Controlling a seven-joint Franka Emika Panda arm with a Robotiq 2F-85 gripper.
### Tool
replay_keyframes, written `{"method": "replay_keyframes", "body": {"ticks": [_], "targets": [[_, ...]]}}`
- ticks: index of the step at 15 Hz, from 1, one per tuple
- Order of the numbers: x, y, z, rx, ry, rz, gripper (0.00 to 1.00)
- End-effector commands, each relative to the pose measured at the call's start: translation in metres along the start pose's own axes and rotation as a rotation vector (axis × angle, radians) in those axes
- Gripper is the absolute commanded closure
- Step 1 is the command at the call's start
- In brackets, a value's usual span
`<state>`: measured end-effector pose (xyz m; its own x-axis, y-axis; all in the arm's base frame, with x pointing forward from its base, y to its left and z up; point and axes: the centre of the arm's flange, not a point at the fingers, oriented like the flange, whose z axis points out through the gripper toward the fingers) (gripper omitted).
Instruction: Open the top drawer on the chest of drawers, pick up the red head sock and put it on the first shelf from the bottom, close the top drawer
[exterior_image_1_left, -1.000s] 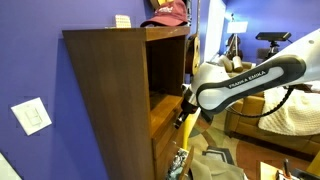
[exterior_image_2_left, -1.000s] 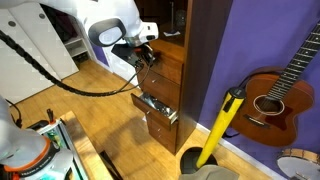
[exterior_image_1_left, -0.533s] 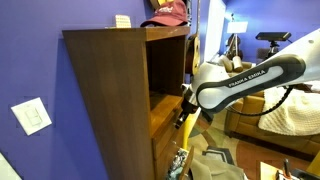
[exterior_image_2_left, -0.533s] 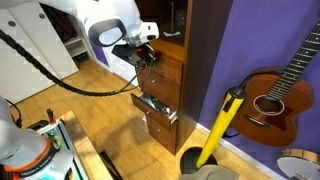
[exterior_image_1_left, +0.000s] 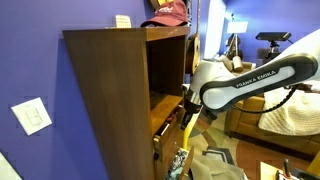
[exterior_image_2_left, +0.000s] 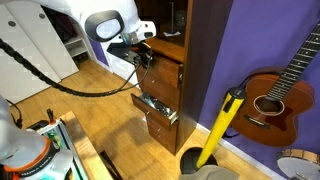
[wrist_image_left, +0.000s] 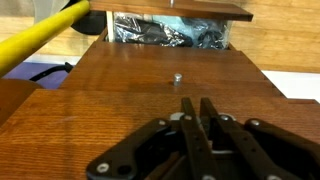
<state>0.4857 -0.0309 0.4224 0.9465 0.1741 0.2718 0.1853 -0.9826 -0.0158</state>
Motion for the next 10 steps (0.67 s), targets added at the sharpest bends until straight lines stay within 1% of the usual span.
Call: {"method": "replay_keyframes", "body": {"ticks": [1, 3, 4, 6, 8, 9, 10], "targets": [[-0.030, 0.006, 0.006, -0.065, -0.124, 0.009, 0.97], [-0.035, 0.000, 0.005, -0.090, -0.164, 0.019, 0.97], [-0.042, 0.001, 0.009, -0.100, -0.198, 0.030, 0.97], [-0.057, 0.007, 0.016, -0.112, -0.247, 0.051, 0.97], [-0.071, 0.013, 0.020, -0.114, -0.278, 0.076, 0.97], [-0.076, 0.017, 0.018, -0.114, -0.282, 0.098, 0.61], [-0.080, 0.020, 0.014, -0.104, -0.273, 0.112, 0.60]]}}
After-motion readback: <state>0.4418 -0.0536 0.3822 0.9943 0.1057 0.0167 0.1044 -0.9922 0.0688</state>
